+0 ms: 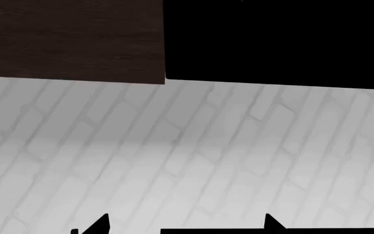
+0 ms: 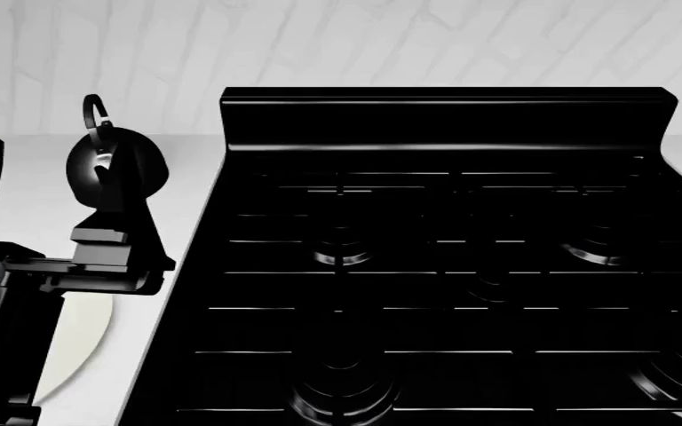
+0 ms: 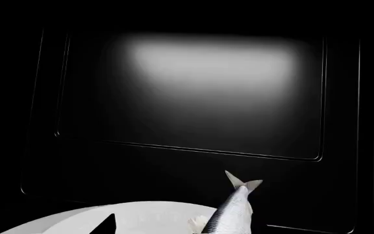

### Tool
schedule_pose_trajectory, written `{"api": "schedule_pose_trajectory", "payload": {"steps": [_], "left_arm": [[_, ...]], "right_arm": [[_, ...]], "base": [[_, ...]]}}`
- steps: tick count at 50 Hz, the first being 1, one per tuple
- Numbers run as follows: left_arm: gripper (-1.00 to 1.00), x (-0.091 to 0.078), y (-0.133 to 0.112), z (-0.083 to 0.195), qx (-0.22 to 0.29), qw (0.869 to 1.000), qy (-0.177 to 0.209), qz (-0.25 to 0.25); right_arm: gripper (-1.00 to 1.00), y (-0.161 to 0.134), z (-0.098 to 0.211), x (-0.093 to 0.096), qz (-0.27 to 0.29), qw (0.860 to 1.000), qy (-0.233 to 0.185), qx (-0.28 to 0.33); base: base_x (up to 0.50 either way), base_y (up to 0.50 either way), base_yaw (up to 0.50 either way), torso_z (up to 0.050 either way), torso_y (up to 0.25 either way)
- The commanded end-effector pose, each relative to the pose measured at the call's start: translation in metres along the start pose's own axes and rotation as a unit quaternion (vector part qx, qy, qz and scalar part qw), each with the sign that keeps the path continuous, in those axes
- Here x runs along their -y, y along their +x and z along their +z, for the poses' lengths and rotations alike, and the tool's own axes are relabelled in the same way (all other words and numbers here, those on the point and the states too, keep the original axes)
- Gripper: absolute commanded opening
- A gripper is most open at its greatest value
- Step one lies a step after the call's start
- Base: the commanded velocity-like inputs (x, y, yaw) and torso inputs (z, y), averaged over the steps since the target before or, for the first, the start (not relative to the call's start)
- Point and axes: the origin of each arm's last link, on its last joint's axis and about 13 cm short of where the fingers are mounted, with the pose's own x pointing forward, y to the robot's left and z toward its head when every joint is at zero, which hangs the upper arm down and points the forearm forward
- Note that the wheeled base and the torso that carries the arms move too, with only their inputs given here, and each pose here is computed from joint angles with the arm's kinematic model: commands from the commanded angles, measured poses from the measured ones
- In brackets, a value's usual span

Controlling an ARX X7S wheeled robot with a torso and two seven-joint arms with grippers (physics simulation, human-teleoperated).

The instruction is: Pick the fish from the counter and place it in the microwave.

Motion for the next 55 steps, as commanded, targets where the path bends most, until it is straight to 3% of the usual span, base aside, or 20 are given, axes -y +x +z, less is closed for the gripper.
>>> {"api": "schedule_pose_trajectory", "payload": {"steps": [1, 14, 25, 37, 51, 53, 55], "left_arm": [[1.00, 0.000, -0.001, -0.003, -0.002, 1.000, -0.004, -0.001], [1.00, 0.001, 0.000, -0.004, 0.000, 1.000, -0.008, -0.005], [1.00, 0.004, 0.003, -0.003, 0.000, 1.000, -0.008, -0.014], [1.00, 0.003, 0.003, -0.001, 0.001, 1.000, -0.008, -0.015], [1.00, 0.003, 0.002, -0.003, 0.001, 1.000, -0.007, -0.016], [1.00, 0.003, 0.001, -0.003, 0.001, 1.000, -0.007, -0.017], [1.00, 0.002, 0.001, -0.003, 0.001, 1.000, -0.007, -0.016]], "right_arm": [[1.00, 0.000, 0.007, -0.003, 0.016, 1.000, -0.003, 0.025], [1.00, -0.015, 0.039, -0.011, 0.055, 0.995, -0.026, 0.073], [1.00, -0.031, 0.046, -0.021, 0.079, 0.992, -0.026, 0.094], [1.00, -0.074, 0.028, -0.037, 0.108, 0.987, -0.033, 0.118], [1.00, -0.145, 0.007, -0.052, 0.139, 0.973, -0.041, 0.181], [1.00, -0.154, 0.004, -0.048, 0.101, 0.976, -0.031, 0.191], [1.00, -0.165, 0.000, -0.051, 0.100, 0.974, -0.026, 0.200]], "base": [[0.00, 0.00, 0.00, 0.000, 0.000], [0.00, 0.00, 0.00, 0.000, 0.000], [0.00, 0.00, 0.00, 0.000, 0.000], [0.00, 0.00, 0.00, 0.000, 0.000], [0.00, 0.00, 0.00, 0.000, 0.000], [0.00, 0.00, 0.00, 0.000, 0.000], [0.00, 0.00, 0.00, 0.000, 0.000]]}}
